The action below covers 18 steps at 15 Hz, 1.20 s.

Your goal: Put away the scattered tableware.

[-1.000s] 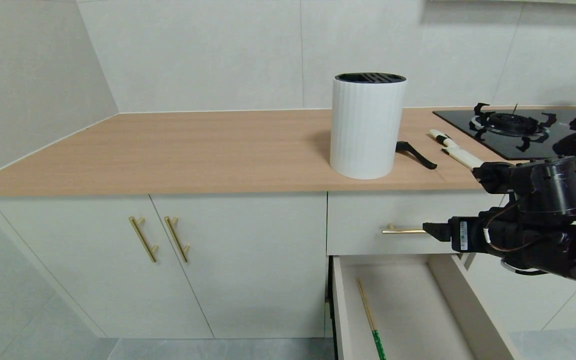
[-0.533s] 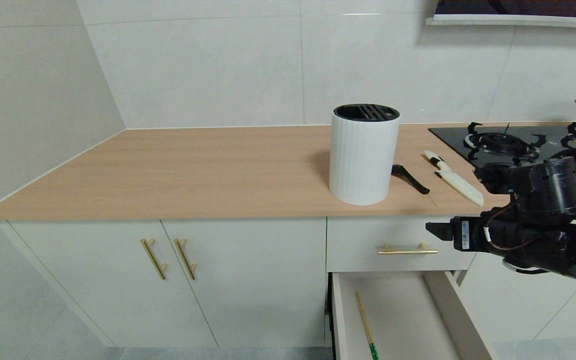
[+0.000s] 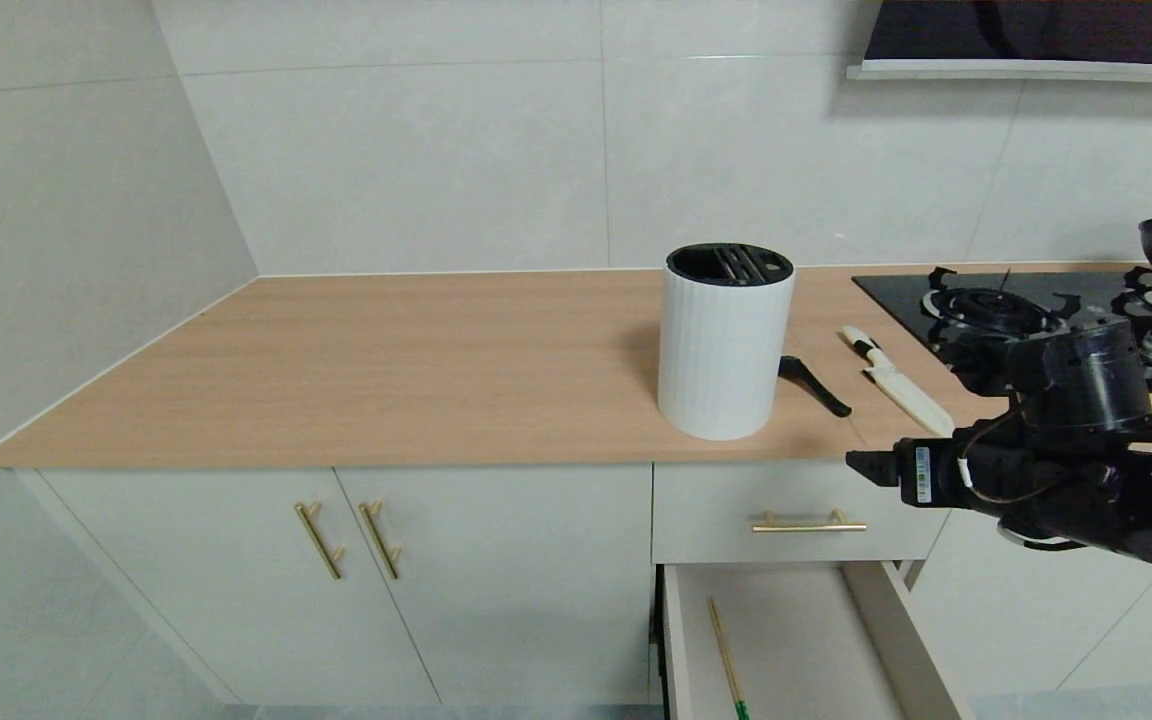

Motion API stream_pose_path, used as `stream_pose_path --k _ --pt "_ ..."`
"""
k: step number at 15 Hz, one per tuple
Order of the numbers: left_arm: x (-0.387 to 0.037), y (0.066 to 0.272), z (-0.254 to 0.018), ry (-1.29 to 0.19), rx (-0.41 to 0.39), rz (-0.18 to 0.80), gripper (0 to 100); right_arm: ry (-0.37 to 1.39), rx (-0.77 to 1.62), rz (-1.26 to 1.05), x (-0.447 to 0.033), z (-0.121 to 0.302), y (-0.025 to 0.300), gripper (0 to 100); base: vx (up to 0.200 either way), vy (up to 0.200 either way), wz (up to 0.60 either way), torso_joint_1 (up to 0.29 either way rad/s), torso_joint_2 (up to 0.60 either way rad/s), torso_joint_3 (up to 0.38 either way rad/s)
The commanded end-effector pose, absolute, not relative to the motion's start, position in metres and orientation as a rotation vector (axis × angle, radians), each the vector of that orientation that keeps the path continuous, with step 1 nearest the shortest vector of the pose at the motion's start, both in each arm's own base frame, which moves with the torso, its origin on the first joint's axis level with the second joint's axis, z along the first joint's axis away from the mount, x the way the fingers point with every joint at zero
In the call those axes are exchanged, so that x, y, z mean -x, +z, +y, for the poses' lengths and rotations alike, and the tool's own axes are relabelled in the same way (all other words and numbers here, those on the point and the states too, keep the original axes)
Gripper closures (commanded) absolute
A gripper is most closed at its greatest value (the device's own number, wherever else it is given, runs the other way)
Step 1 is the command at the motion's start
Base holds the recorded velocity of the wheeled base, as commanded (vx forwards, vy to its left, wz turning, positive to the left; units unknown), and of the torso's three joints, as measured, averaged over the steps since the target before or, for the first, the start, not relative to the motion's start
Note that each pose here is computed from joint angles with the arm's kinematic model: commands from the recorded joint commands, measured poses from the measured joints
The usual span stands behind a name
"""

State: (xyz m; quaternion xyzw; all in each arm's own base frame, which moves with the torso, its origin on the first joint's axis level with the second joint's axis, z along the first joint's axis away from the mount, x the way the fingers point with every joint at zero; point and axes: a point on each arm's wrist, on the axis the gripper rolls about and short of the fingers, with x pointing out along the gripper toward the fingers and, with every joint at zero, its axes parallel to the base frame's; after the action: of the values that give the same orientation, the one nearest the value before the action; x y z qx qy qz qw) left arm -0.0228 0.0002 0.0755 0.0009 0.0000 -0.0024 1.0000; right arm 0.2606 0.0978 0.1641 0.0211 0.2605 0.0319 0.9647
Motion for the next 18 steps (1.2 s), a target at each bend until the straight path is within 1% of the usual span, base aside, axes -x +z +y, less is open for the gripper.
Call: stream_pose_path --k 1,3,5,8,10,12,18 --pt "0.023 0.075 0.000 -0.005 -0.002 0.000 0 0.045 -0.047 0.531 -0.266 0.092 0.163 0 0.000 0.000 0.00 0.000 0.00 0.000" --pt "0.023 0.075 0.000 -0.005 -0.002 0.000 0 0.050 -0.038 0.526 -0.277 0.083 0.165 0 0.000 0.000 0.00 0.000 0.00 0.000" --pt "0.023 0.075 0.000 -0.005 -0.002 0.000 0 0.101 -0.038 0.520 -0.293 0.078 0.170 0 0.000 0.000 0.00 0.000 0.00 0.000" --pt "0.023 0.075 0.000 -0.005 -0.002 0.000 0 0.112 0.007 0.505 -0.337 0.073 0.166 0 0.000 0.000 0.00 0.000 0.00 0.000" --pt "0.023 0.075 0.000 -0.005 -0.002 0.000 0 0.138 0.000 0.478 -0.367 0.079 0.165 0 0.000 0.000 0.00 0.000 0.00 0.000" --pt "0.023 0.075 0.000 -0.005 -0.002 0.000 0 0.166 0.066 0.479 -0.390 0.084 0.161 0 0.000 0.000 0.00 0.000 0.00 0.000" --pt "0.023 0.075 0.000 -0.005 -0.002 0.000 0 0.210 0.088 0.507 -0.410 0.090 0.141 0 0.000 0.000 0.00 0.000 0.00 0.000"
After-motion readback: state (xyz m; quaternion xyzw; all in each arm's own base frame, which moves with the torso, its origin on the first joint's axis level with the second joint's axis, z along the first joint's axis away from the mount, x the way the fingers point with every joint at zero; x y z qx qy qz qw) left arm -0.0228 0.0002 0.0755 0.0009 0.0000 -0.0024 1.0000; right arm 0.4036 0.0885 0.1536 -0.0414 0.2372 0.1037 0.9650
